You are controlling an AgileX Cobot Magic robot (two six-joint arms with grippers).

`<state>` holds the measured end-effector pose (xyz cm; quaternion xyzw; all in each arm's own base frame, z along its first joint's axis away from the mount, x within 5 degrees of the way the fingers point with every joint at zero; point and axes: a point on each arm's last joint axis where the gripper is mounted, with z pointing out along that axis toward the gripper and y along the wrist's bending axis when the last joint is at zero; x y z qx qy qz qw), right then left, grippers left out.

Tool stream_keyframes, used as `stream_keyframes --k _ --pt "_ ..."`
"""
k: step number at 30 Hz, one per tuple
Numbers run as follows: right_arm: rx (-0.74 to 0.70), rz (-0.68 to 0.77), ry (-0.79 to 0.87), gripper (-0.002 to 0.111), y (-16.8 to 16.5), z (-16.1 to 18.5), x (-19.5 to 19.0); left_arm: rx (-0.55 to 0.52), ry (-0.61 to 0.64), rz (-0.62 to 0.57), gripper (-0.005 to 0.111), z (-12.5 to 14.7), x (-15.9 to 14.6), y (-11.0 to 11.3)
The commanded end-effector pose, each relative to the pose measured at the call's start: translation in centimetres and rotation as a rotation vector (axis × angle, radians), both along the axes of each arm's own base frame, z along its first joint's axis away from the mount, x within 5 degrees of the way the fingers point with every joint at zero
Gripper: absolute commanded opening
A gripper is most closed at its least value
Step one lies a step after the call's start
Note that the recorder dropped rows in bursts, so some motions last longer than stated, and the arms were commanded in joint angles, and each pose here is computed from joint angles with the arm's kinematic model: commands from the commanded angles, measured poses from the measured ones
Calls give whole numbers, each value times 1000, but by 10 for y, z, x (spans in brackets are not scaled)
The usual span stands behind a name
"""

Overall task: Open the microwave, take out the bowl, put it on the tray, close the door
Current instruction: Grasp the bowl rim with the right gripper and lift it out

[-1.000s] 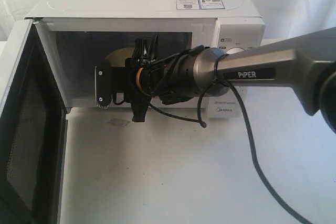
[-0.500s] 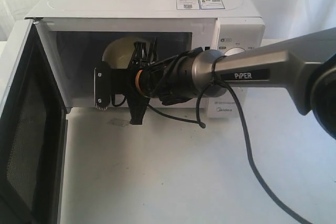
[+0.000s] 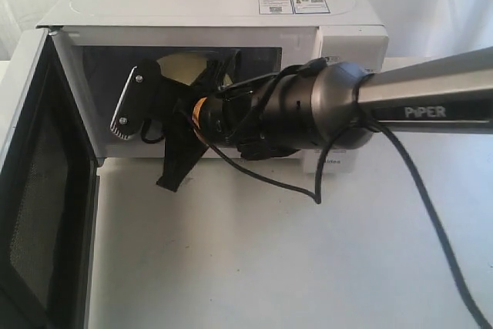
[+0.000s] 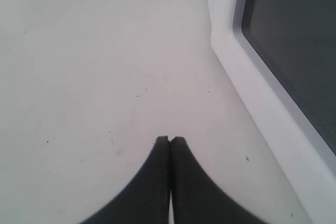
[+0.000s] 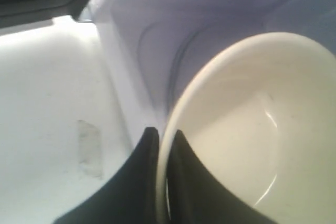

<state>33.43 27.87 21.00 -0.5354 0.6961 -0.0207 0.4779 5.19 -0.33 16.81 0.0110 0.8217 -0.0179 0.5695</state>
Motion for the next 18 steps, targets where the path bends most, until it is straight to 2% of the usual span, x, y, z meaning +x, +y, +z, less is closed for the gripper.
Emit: stream_keyframes --k 1,6,12,16,18 --pt "64 13 41 0 -4 13 -28 3 2 1 0 -2 0 0" --pt "161 105 127 0 -3 18 -62 3 2 1 0 -2 0 0" --pt "199 158 194 0 -6 20 -92 3 2 1 0 -2 0 0" --pt "222 310 314 0 -3 23 -120 3 2 1 0 -2 0 0" --pt "287 330 427 0 -2 26 -130 3 2 1 0 -2 0 0"
